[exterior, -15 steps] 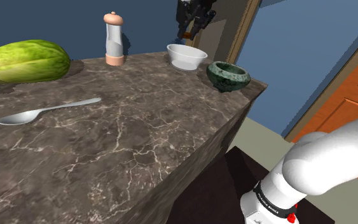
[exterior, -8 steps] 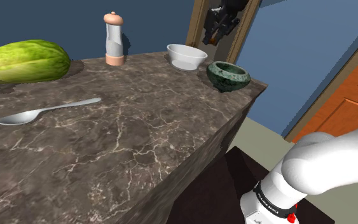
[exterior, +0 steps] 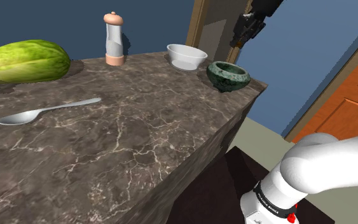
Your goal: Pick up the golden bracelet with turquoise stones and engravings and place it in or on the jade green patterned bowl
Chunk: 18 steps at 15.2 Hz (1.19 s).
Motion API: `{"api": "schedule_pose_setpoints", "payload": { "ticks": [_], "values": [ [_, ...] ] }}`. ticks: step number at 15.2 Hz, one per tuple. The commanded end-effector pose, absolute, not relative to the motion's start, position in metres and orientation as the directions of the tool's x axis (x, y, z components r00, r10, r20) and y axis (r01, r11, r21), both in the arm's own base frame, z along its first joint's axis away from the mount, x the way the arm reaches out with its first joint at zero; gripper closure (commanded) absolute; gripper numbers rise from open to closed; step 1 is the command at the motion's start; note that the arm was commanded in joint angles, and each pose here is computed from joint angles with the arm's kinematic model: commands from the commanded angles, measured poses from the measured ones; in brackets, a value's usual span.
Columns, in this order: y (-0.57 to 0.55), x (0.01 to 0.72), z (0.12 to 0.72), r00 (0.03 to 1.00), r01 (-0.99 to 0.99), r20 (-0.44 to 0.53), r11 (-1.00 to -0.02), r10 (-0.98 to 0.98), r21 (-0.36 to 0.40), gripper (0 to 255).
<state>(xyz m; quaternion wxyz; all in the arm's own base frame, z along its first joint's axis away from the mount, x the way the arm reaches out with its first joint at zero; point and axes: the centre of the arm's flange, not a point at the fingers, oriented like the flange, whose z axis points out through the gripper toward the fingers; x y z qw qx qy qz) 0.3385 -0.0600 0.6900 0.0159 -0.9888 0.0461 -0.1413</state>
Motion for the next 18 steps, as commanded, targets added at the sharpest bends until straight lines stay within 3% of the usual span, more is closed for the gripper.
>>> {"api": "schedule_pose_setpoints", "payload": {
  "ticks": [1,13,18],
  "values": [
    [-0.071,0.330,0.683,0.956,-0.085,0.278,-0.995,-0.094,-0.044,255],
    [-0.071,0.330,0.616,0.956,-0.085,0.278,-0.995,-0.094,-0.044,255],
    [-0.071,0.330,0.616,0.956,-0.085,0.278,-0.995,-0.094,-0.044,255]
  ]
}}
